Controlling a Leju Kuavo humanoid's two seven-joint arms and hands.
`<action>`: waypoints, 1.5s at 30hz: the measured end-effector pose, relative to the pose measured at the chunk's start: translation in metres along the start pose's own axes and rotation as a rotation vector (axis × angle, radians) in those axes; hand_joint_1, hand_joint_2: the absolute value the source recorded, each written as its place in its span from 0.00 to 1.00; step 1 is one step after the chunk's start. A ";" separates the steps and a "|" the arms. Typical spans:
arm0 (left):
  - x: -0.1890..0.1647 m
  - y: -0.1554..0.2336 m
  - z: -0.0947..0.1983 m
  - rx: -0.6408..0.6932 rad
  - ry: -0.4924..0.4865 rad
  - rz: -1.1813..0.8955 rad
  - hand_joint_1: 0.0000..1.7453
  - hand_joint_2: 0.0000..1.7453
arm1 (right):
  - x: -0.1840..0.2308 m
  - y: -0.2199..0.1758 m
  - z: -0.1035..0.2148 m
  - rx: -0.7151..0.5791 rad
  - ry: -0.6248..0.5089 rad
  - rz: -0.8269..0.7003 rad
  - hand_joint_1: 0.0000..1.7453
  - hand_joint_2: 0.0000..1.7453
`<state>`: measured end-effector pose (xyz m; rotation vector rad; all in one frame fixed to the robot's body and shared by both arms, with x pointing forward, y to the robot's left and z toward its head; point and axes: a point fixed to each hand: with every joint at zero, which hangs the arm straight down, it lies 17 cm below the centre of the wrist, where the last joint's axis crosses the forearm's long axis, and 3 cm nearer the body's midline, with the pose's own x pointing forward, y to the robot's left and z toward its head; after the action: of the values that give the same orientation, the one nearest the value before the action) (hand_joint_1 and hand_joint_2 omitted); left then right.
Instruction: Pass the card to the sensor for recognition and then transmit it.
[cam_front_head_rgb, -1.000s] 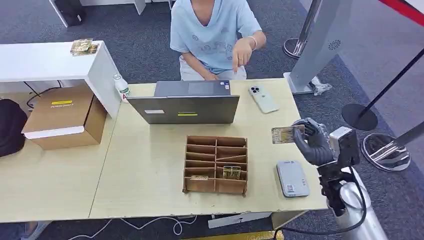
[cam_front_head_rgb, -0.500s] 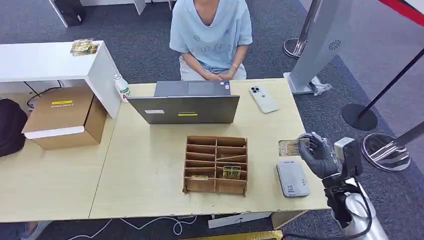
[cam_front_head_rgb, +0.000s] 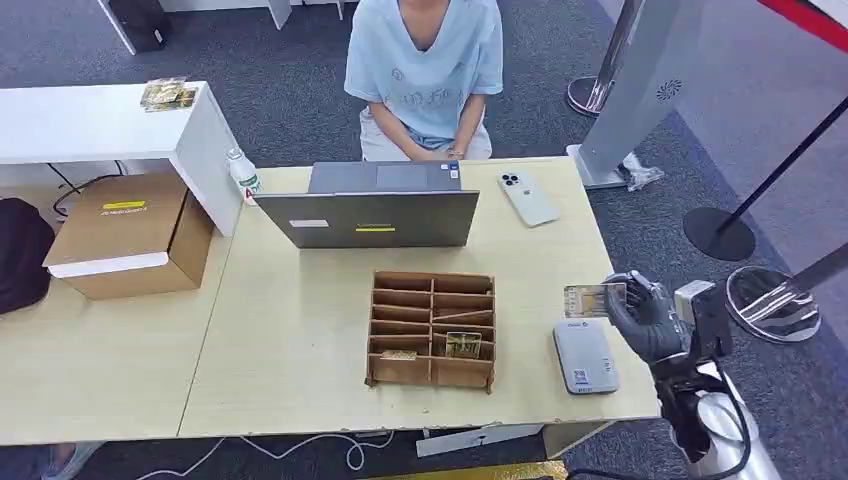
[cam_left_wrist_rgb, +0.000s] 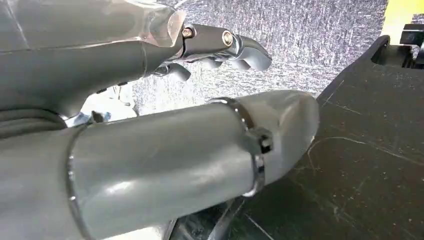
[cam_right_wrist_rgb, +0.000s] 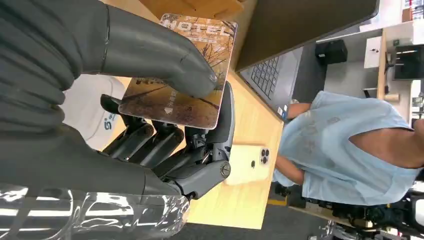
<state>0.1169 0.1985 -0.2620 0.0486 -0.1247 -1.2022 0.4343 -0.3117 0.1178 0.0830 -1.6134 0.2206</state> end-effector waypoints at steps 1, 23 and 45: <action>0.000 0.000 0.000 0.000 0.000 0.000 0.00 0.00 | 0.000 0.000 0.000 0.000 0.000 0.000 1.00 1.00; 0.007 0.002 0.001 -0.004 -0.005 -0.003 0.00 0.00 | 0.006 0.002 -0.018 -0.002 -0.014 0.008 1.00 1.00; 0.009 0.001 0.002 -0.011 -0.003 -0.005 0.00 0.00 | 0.001 0.008 -0.016 0.011 -0.011 0.023 1.00 1.00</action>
<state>0.1202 0.1909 -0.2594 0.0373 -0.1209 -1.2083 0.4483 -0.3004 0.1183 0.0749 -1.6251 0.2473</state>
